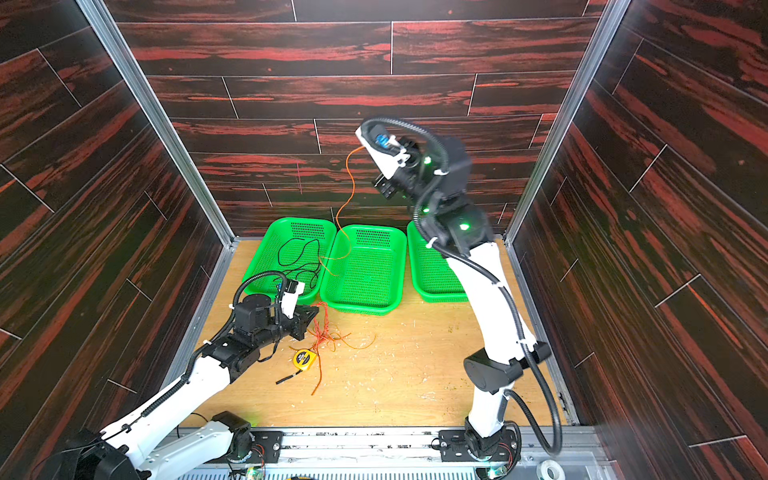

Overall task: Untangle the cables
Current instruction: 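Raise the orange wire high and swing it over the middle basket with the right gripper, then lower and release the orange wire into the middle basket with the right gripper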

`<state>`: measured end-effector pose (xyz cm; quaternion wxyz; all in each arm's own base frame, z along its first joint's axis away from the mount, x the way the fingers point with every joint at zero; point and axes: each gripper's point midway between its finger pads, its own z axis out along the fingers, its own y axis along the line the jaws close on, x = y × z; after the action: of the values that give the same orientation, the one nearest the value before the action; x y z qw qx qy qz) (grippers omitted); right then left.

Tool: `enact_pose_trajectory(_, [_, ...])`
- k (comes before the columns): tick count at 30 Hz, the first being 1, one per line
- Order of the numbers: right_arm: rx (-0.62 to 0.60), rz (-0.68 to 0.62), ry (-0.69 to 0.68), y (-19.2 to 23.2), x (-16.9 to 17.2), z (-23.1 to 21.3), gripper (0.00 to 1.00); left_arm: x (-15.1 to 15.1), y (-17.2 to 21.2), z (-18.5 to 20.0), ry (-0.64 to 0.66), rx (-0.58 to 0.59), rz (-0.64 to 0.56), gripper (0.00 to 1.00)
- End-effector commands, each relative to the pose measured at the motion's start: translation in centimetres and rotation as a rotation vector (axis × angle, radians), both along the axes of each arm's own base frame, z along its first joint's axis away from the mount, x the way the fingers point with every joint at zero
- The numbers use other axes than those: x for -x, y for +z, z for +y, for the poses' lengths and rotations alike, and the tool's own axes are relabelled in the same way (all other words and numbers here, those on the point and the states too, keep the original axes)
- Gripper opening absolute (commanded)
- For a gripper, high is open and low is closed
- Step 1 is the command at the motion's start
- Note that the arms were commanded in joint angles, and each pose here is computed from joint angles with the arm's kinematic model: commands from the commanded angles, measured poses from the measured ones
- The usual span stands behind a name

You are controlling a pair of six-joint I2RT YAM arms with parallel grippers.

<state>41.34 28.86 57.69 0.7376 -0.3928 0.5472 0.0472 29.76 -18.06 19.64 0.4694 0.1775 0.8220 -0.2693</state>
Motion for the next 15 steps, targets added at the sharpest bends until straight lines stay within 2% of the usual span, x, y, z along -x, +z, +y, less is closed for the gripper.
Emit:
enact_pose_trajectory(1, [0.085, 0.105, -0.085, -7.7, -5.9, 1.2, 0.00, 0.3, 0.8, -0.1, -0.005, 0.016, -0.031, 0.00])
enact_pose_trajectory(4, [0.083, 0.175, -0.126, -11.7, -8.4, 0.9, 0.00, 0.6, 1.1, 0.0, -0.003, 0.021, -0.039, 0.00])
enact_pose_trajectory(11, [0.071, 0.289, -0.226, -18.6, -11.7, -0.6, 0.00, 1.2, 1.8, 0.4, 0.003, 0.025, -0.063, 0.00])
enact_pose_trajectory(15, [0.081, 0.433, -0.299, -24.4, -13.8, -2.5, 0.00, 1.1, 2.0, 0.4, 0.003, 0.017, -0.066, 0.00])
